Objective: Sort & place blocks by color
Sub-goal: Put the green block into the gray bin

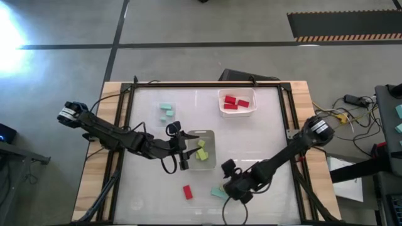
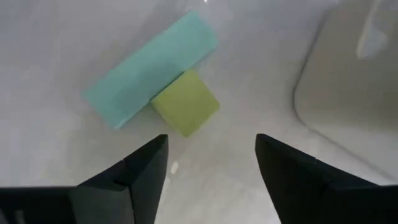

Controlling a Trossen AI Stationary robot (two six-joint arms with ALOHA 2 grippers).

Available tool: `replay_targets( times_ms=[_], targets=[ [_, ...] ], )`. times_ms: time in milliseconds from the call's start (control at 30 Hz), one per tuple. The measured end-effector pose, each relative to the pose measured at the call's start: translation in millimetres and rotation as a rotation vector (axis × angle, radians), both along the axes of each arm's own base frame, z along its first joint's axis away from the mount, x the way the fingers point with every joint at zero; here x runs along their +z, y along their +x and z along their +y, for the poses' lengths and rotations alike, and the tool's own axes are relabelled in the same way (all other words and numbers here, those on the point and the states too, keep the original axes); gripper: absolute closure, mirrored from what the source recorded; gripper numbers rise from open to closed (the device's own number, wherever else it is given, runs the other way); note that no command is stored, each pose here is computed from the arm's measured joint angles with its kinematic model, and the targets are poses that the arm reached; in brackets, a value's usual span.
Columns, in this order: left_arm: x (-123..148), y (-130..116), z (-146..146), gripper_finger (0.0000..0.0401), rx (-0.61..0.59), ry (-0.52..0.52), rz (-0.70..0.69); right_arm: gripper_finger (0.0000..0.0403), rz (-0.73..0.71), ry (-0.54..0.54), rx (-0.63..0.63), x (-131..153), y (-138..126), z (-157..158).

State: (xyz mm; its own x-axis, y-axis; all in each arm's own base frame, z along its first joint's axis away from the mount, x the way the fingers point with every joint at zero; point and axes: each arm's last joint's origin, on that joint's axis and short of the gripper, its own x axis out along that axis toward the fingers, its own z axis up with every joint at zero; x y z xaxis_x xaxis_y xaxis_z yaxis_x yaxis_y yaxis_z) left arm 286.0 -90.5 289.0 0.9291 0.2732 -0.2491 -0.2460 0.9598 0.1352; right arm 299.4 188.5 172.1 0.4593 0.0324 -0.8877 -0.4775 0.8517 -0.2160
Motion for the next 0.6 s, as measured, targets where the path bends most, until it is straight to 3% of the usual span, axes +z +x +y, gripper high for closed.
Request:
replay_targets(
  times_ms=[267, 600],
  targets=[
    [0, 0, 0, 0.0214, -0.001, 0.0, 0.001, 0.0165, 0.092, -0.022, 0.199, -5, 25, 7],
    [0, 0, 0, 0.0214, -0.001, 0.001, 0.002, 0.0181, 0.178, 0.036, 0.248, -15, 45, -5]
  ],
)
